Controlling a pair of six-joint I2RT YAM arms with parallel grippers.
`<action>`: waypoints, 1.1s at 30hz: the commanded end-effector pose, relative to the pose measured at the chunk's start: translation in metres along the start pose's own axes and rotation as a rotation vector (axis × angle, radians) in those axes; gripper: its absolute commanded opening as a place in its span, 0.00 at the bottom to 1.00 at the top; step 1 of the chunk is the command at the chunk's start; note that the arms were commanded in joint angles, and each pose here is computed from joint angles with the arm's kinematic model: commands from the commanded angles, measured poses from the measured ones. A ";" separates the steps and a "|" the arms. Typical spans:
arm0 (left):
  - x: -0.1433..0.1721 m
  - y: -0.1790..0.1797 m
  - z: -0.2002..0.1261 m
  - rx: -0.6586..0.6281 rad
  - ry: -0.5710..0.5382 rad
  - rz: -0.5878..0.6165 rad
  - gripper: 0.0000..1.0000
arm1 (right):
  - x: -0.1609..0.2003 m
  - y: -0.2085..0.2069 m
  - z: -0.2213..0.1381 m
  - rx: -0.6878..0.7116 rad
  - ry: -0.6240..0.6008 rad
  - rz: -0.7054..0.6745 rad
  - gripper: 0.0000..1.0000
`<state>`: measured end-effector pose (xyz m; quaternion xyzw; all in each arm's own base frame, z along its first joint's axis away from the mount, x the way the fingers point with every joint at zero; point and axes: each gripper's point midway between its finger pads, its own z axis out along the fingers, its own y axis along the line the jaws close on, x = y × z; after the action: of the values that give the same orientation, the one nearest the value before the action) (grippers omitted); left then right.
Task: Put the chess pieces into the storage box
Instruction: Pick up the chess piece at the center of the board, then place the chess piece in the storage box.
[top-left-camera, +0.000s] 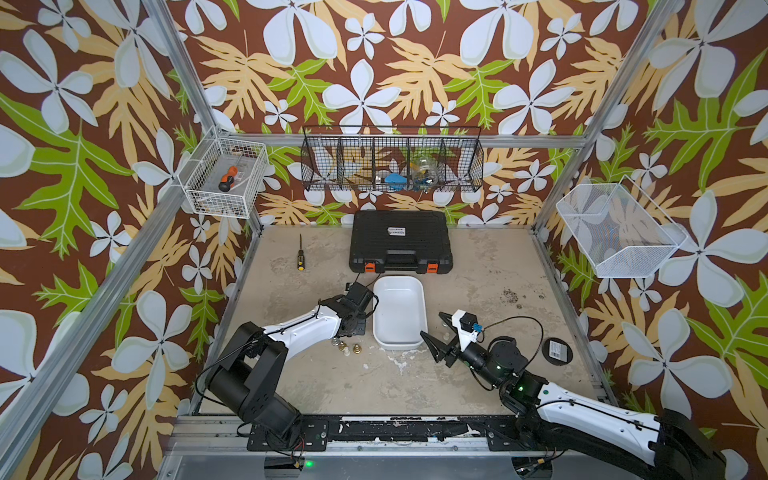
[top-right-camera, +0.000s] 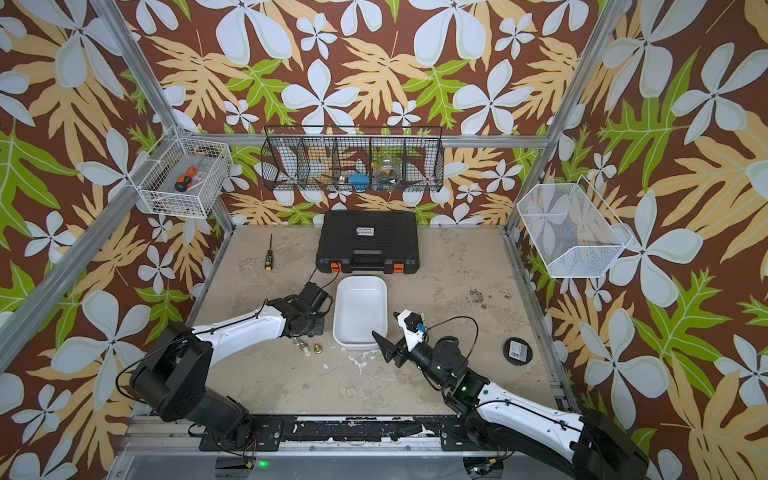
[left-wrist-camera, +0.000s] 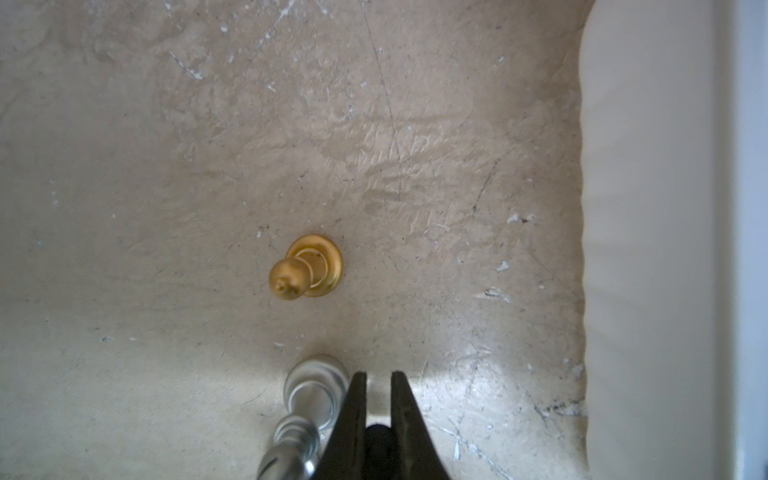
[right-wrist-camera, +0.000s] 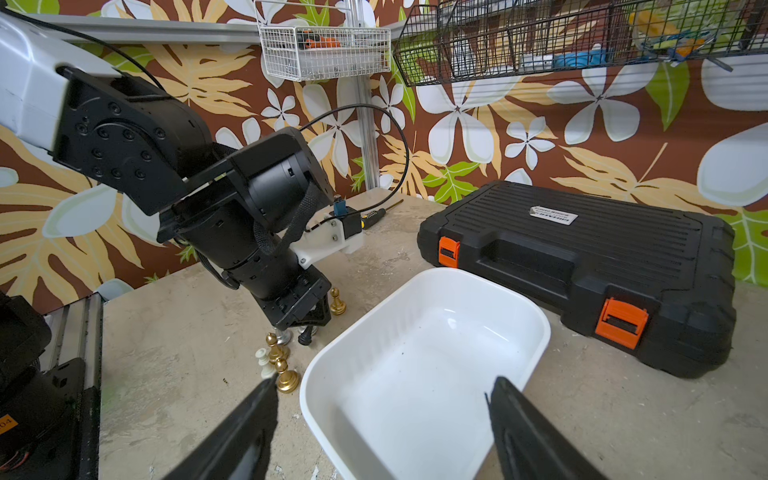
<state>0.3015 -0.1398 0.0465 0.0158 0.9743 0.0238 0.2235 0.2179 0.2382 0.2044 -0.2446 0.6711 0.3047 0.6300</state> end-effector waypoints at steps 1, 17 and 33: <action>-0.003 0.003 -0.004 -0.013 -0.010 0.005 0.11 | -0.009 0.001 0.000 0.000 -0.032 -0.001 0.80; -0.082 -0.044 -0.082 0.103 -0.192 0.032 0.10 | -0.012 -0.008 -0.003 0.044 -0.058 0.010 0.80; -0.145 -0.135 -0.044 0.251 -0.303 0.100 0.11 | -0.013 -0.013 -0.006 0.078 -0.062 -0.001 0.81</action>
<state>0.3993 -0.2742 0.1384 0.0905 0.9329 -0.0804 0.3393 0.2237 0.2259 0.2079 -0.2151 0.6722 0.2877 0.6474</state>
